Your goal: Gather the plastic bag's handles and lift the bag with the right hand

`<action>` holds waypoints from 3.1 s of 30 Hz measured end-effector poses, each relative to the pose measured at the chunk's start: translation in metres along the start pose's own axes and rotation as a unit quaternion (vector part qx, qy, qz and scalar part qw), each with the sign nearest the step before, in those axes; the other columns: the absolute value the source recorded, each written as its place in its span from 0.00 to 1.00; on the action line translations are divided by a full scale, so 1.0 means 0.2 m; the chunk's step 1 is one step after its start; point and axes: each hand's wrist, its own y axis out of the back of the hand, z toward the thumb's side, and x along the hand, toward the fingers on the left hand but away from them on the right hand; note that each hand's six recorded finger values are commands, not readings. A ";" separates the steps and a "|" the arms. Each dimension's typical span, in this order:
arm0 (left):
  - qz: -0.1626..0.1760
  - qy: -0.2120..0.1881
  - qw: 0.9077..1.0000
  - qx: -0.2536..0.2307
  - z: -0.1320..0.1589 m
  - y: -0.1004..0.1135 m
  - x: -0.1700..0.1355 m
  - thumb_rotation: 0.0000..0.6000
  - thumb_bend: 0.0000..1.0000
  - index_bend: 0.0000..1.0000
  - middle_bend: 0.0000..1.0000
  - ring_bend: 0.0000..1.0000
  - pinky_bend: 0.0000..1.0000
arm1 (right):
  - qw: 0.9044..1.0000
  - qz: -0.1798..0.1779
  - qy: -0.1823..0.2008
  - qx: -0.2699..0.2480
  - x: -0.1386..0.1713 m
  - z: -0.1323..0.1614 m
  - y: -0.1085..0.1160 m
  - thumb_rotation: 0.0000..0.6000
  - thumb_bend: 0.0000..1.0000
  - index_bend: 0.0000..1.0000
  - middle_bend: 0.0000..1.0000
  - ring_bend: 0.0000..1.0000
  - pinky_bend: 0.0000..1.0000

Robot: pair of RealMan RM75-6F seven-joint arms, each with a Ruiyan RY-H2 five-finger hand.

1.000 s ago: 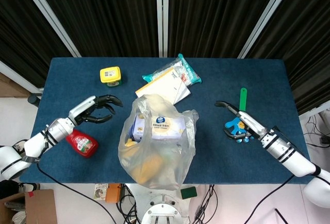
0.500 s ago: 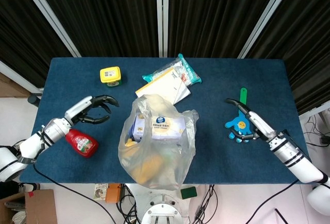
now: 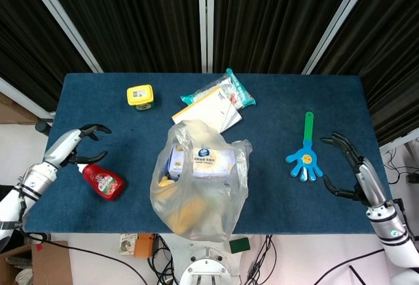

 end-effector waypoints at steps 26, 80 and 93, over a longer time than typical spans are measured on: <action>0.033 -0.025 0.999 -0.008 0.05 0.04 -0.19 0.66 0.26 0.28 0.25 0.18 0.34 | 0.982 0.121 0.141 -0.032 -0.30 0.46 -0.49 1.00 0.37 0.04 0.10 0.02 0.07; 0.085 -0.068 0.990 -0.091 0.21 0.21 -0.31 0.66 0.22 0.31 0.30 0.23 0.42 | 0.869 0.179 0.069 -0.456 -0.52 0.59 -0.58 1.00 0.07 0.05 0.07 0.00 0.03; 0.107 -0.095 0.976 -0.163 0.30 0.29 -0.35 0.65 0.19 0.25 0.34 0.28 0.44 | 0.856 0.152 0.068 -0.489 -0.49 0.52 -0.48 1.00 0.07 0.05 0.07 0.00 0.03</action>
